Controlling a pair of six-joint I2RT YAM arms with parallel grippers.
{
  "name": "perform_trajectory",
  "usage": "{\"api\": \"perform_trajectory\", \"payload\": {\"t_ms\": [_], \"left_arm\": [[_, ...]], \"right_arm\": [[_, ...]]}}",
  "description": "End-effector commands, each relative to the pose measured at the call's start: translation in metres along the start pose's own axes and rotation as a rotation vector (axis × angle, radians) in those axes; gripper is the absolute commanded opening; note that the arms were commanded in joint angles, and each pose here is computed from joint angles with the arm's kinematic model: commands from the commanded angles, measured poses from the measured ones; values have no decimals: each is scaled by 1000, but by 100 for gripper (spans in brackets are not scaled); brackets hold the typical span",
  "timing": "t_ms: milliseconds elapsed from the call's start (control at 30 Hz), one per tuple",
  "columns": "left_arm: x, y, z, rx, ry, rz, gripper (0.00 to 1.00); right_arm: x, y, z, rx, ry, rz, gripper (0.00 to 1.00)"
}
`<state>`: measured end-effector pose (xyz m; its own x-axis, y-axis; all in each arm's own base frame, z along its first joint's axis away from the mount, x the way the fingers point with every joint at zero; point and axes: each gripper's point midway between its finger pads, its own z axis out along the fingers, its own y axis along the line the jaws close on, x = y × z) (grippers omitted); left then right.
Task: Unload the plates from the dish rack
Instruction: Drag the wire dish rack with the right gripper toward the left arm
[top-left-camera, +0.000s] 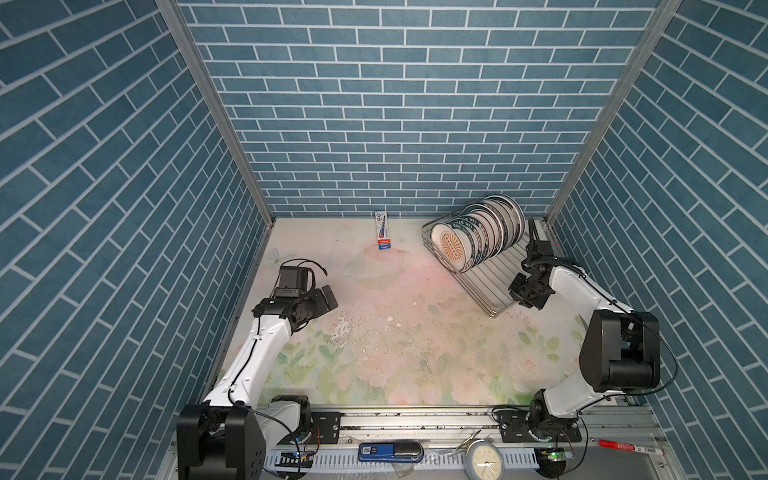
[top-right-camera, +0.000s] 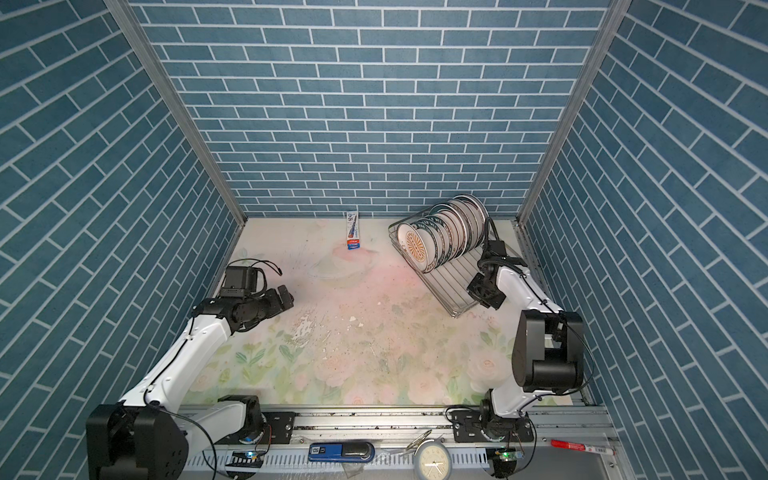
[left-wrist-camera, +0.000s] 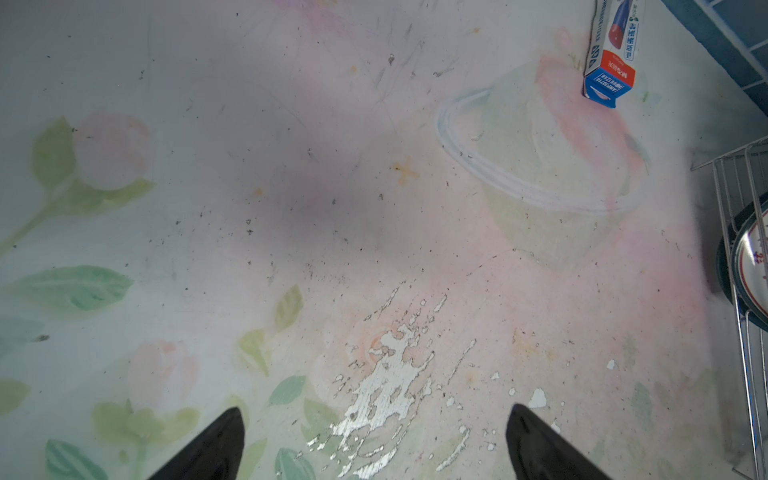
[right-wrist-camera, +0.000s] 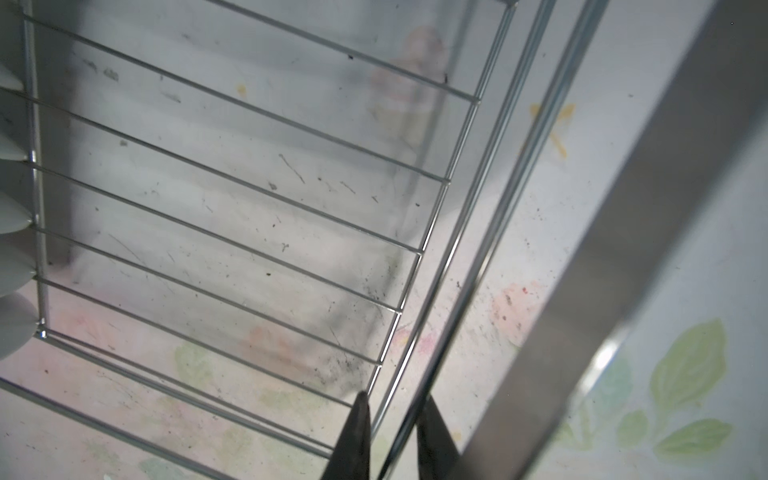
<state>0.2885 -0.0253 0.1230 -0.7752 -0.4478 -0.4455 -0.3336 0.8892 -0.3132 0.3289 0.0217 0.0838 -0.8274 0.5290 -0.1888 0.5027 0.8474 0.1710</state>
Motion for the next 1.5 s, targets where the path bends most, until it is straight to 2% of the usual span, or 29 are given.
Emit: {"api": "perform_trajectory", "payload": {"t_ms": [0,267,467,667,900,1200,1467], "left_arm": [[-6,2,-12,-31,-21,3,99],[-21,-5,-29,12,-112,-4,99],[-35,-6,-37,-7,-155,20,99],[-42,-10,-42,2,-163,16,99],[-45,-13,-45,9,-166,9,99],[-36,-10,-45,12,-140,4,99],[-30,-3,-54,4,-138,-16,99]], "right_arm": [[36,13,-10,-84,67,-366,0],[70,21,-16,-76,77,-478,0],[90,19,-30,-90,82,-533,0],[103,19,-39,-117,78,-578,0],[118,27,-26,-99,134,-626,0],[135,64,-20,-180,155,-665,0],[142,102,-11,-190,180,-710,0]]}}
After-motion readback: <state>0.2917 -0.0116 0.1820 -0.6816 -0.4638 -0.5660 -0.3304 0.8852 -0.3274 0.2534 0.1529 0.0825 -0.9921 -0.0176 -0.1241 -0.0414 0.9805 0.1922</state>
